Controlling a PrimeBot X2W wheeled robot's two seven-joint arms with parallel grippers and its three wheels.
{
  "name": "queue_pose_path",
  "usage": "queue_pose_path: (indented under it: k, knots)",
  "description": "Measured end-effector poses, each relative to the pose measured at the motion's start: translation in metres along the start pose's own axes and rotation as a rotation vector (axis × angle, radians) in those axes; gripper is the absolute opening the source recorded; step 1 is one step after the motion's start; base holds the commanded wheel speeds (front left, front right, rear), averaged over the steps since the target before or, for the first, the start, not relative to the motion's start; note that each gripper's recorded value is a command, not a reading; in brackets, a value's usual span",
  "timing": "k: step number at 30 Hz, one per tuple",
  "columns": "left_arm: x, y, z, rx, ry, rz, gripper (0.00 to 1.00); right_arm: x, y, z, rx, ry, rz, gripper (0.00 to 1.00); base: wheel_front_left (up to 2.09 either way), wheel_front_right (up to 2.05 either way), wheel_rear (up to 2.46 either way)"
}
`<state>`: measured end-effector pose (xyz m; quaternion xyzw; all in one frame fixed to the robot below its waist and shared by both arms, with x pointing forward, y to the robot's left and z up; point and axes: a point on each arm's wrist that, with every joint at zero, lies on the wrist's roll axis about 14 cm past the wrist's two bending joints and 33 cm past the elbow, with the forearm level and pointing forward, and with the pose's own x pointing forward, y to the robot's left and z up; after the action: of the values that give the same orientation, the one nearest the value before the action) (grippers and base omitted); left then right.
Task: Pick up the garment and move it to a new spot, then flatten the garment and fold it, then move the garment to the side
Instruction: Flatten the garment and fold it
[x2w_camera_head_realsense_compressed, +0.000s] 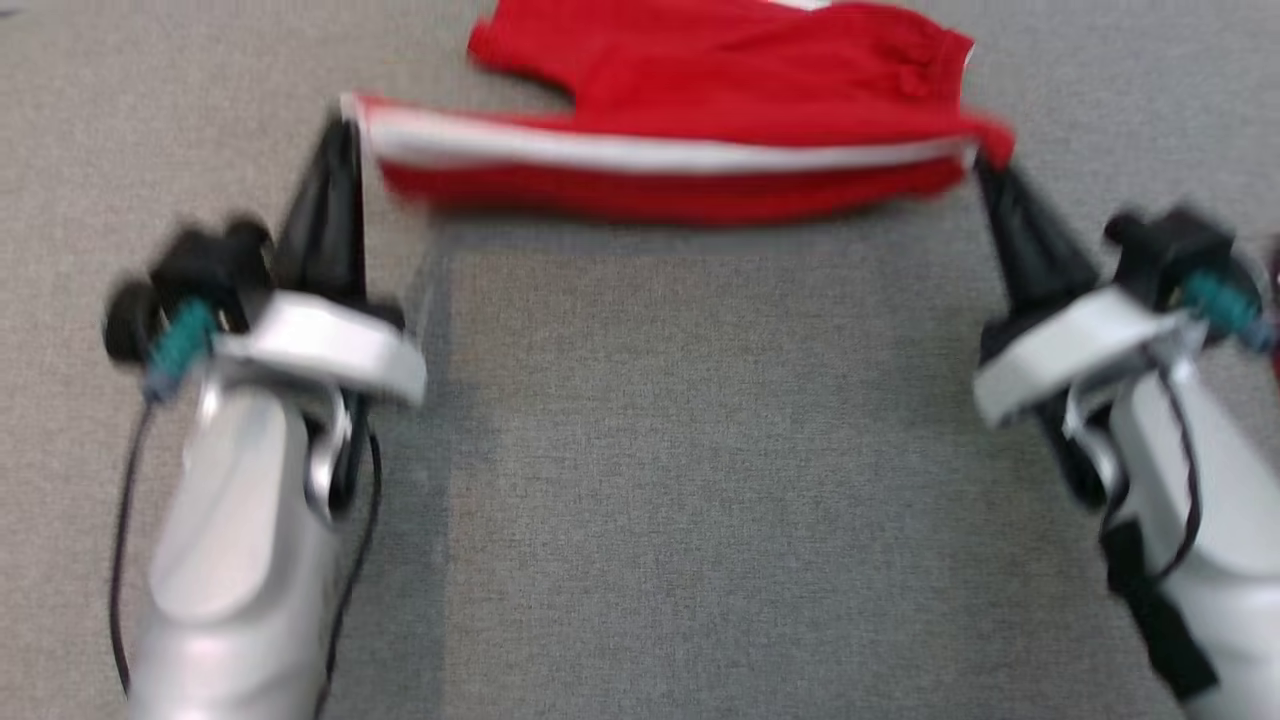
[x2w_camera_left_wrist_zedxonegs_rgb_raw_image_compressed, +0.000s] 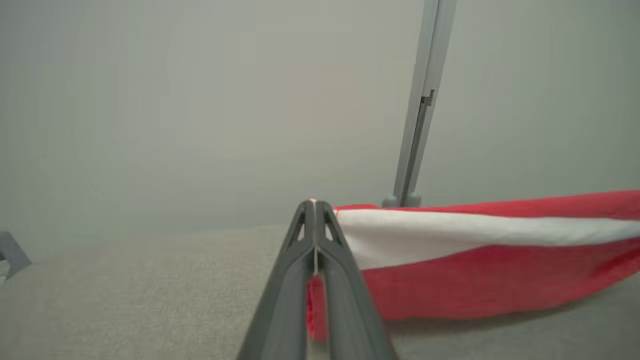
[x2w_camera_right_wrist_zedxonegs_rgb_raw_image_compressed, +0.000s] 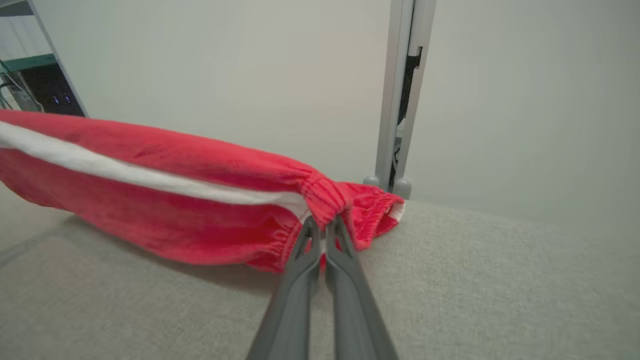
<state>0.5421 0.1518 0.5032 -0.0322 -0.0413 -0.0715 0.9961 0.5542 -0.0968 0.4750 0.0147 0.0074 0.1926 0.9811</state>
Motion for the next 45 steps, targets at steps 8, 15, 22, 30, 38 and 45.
queue_pose_path:
  k: [8,15,22,30,38,45]
  knots:
    - [-0.086,0.013,-0.054,-0.153,0.169,0.132,0.0,-0.071,0.045,-0.033,0.121,0.096,0.054,0.0,0.0,0.0,0.0]
    - [-0.13,-0.005,-0.055,-0.198,0.2,0.123,0.0,-0.114,0.067,-0.037,0.145,0.129,0.069,0.0,0.0,0.0,0.0]
    - [-0.181,-0.008,-0.054,-0.201,0.217,0.143,0.0,-0.16,0.09,-0.043,0.149,0.163,0.088,0.0,0.0,0.0,0.0]
    - [-0.226,-0.004,-0.068,-0.229,0.264,0.198,0.0,-0.192,0.113,-0.05,0.17,0.188,0.121,0.0,0.0,0.0,0.0]
    - [-0.256,0.007,-0.084,-0.228,0.32,0.257,0.0,-0.22,0.136,-0.062,0.191,0.234,0.198,0.0,0.0,0.0,0.0]
    - [-0.276,0.022,-0.093,-0.216,0.353,0.319,0.0,-0.236,0.138,-0.069,0.192,0.264,0.218,0.0,0.0,0.0,0.0]
